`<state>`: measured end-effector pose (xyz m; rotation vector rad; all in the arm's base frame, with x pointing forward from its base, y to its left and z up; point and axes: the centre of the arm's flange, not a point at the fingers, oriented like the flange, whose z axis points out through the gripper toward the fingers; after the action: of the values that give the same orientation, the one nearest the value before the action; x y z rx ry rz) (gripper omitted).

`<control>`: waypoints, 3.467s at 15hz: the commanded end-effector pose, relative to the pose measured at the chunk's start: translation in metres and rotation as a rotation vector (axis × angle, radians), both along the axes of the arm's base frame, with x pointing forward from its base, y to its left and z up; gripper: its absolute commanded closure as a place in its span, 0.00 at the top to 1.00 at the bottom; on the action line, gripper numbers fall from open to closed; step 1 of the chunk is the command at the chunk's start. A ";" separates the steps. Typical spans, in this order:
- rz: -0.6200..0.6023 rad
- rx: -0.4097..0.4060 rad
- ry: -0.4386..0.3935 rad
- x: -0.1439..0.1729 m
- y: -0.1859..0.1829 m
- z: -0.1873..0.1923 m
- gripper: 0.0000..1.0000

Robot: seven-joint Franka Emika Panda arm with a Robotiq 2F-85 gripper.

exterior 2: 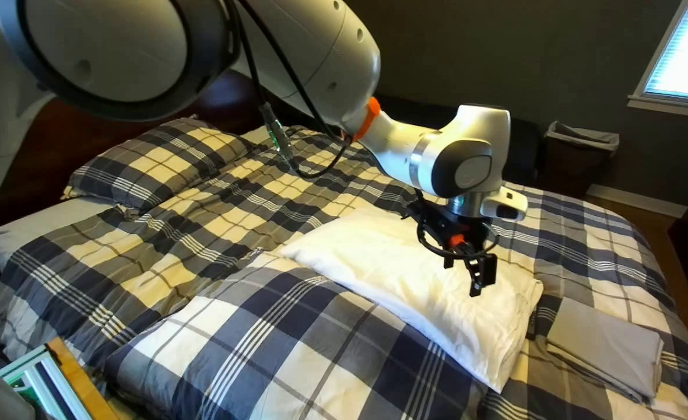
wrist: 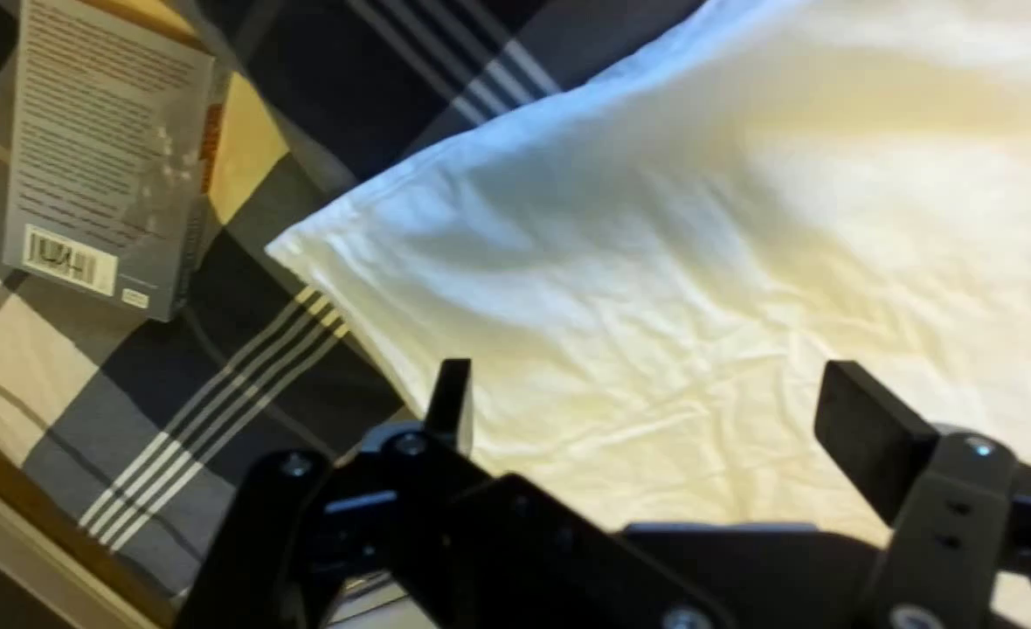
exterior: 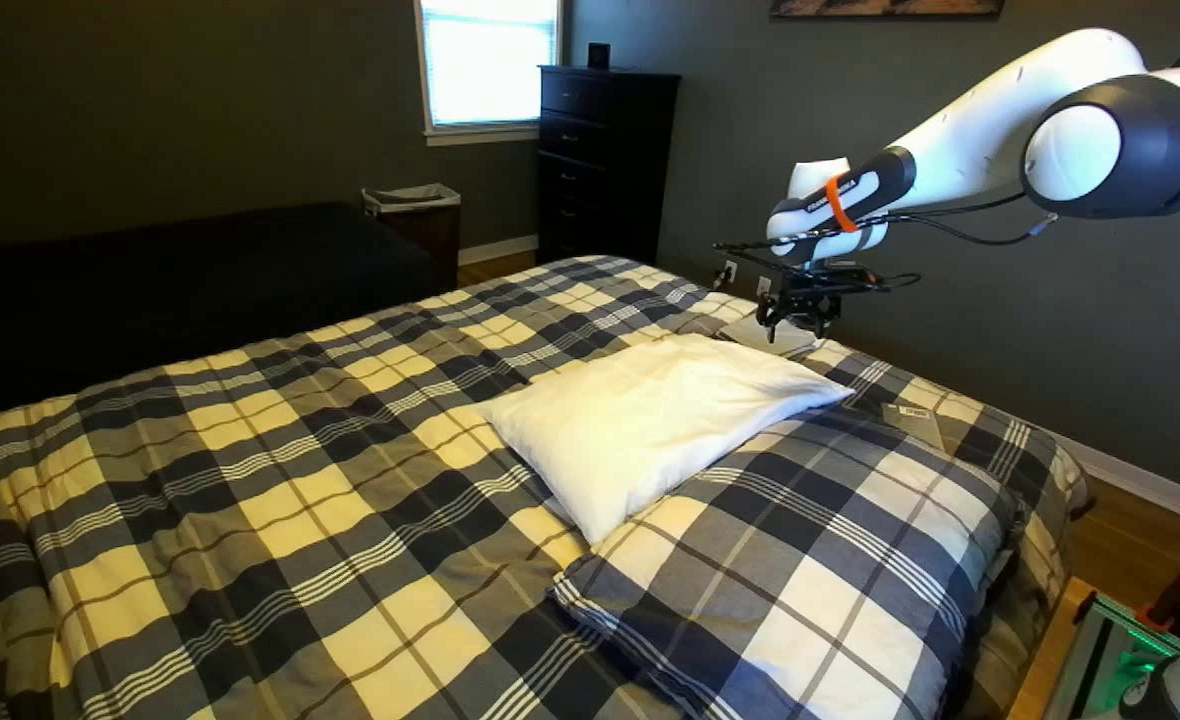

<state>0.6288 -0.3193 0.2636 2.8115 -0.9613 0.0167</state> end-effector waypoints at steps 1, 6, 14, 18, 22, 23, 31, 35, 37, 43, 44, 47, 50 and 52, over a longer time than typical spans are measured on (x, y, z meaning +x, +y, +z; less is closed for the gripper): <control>-0.008 0.019 -0.016 0.020 0.053 -0.013 1.00; -0.036 0.000 -0.065 0.067 0.108 -0.030 1.00; -0.116 -0.055 -0.120 0.125 0.109 -0.079 1.00; -0.135 -0.031 -0.139 0.147 0.111 -0.098 1.00; -0.128 -0.012 -0.164 0.165 0.121 -0.104 1.00; -0.127 -0.014 -0.154 0.167 0.123 -0.111 1.00; -0.127 -0.018 -0.015 0.168 0.130 -0.174 0.66; -0.120 -0.009 0.004 0.165 0.129 -0.175 0.36; -0.116 -0.014 -0.004 0.162 0.127 -0.167 0.21; -0.089 0.002 0.013 0.150 0.118 -0.149 0.00; -0.067 0.020 0.032 0.146 0.118 -0.143 0.01; -0.012 0.029 0.066 0.135 0.114 -0.114 0.01; 0.022 0.014 0.103 0.122 0.108 -0.074 0.01; 0.041 0.022 0.121 0.111 0.107 -0.044 0.01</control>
<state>0.7684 -0.1998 0.1777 2.8172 -0.9355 -0.0738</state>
